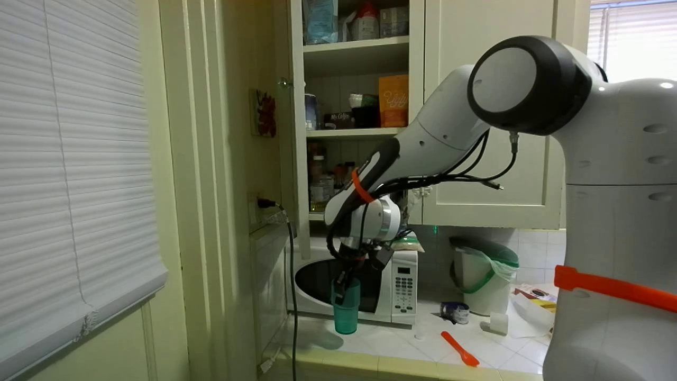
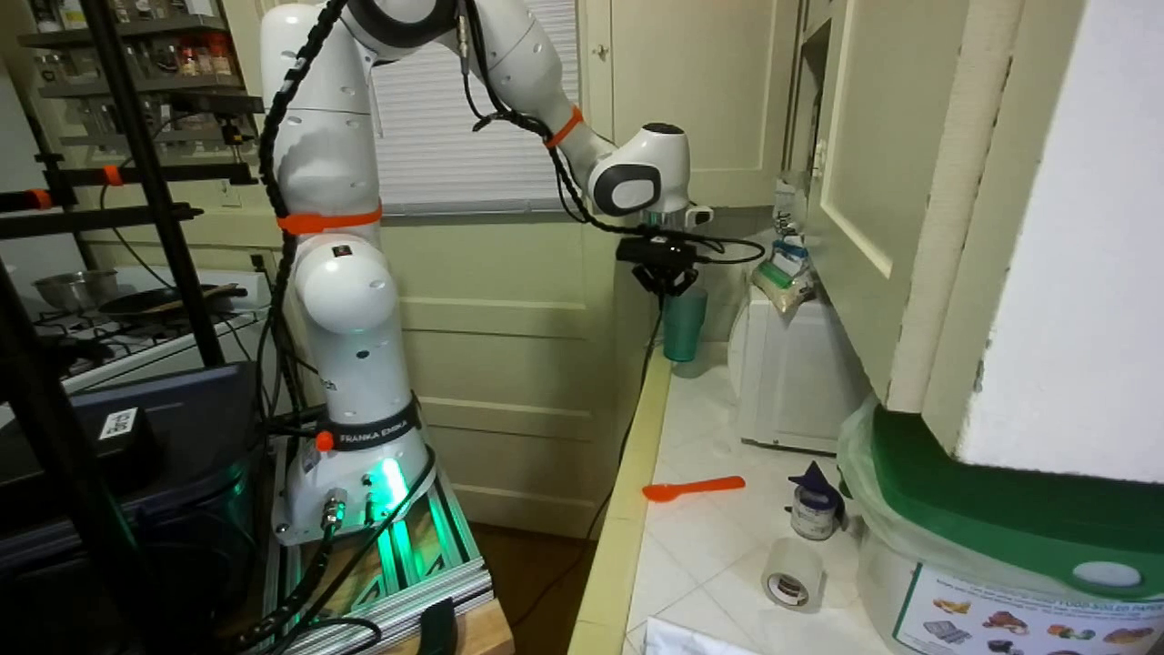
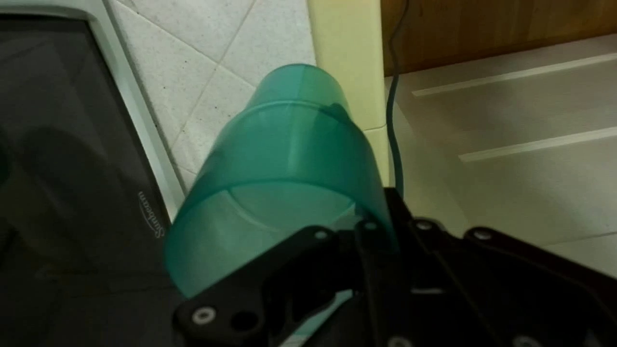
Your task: Remove the cup from the cupboard
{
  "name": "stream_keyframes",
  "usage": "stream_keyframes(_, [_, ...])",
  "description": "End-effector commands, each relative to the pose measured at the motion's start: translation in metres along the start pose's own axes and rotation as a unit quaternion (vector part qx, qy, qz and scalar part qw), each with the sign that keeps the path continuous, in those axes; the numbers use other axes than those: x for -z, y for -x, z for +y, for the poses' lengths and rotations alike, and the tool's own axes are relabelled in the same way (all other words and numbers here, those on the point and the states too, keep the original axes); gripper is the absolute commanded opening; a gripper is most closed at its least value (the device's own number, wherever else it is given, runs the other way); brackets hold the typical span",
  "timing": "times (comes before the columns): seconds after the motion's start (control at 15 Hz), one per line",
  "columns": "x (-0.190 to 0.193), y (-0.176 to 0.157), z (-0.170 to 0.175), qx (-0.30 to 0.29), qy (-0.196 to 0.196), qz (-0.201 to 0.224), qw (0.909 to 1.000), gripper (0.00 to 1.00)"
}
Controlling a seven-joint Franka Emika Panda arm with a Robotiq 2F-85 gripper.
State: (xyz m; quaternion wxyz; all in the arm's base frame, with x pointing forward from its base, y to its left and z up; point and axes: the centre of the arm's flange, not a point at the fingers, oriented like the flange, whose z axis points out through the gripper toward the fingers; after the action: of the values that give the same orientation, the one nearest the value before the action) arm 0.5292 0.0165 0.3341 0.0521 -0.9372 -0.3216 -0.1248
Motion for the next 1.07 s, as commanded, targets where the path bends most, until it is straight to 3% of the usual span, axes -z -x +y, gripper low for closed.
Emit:
stream_keyframes(0.0, [-0.005, -0.002, 0.004, -0.066, 0.007, 0.027, 0.9974, 0.02])
stream_keyframes(0.33, [-0.016, 0.003, 0.008, -0.141, 0.032, 0.038, 0.9888, 0.02])
stream_keyframes(0.73, [-0.037, 0.013, 0.015, -0.207, 0.024, 0.015, 0.9779, 0.02])
stream_keyframes(1.0, [-0.043, 0.018, 0.021, -0.235, 0.043, 0.003, 0.9711, 0.02])
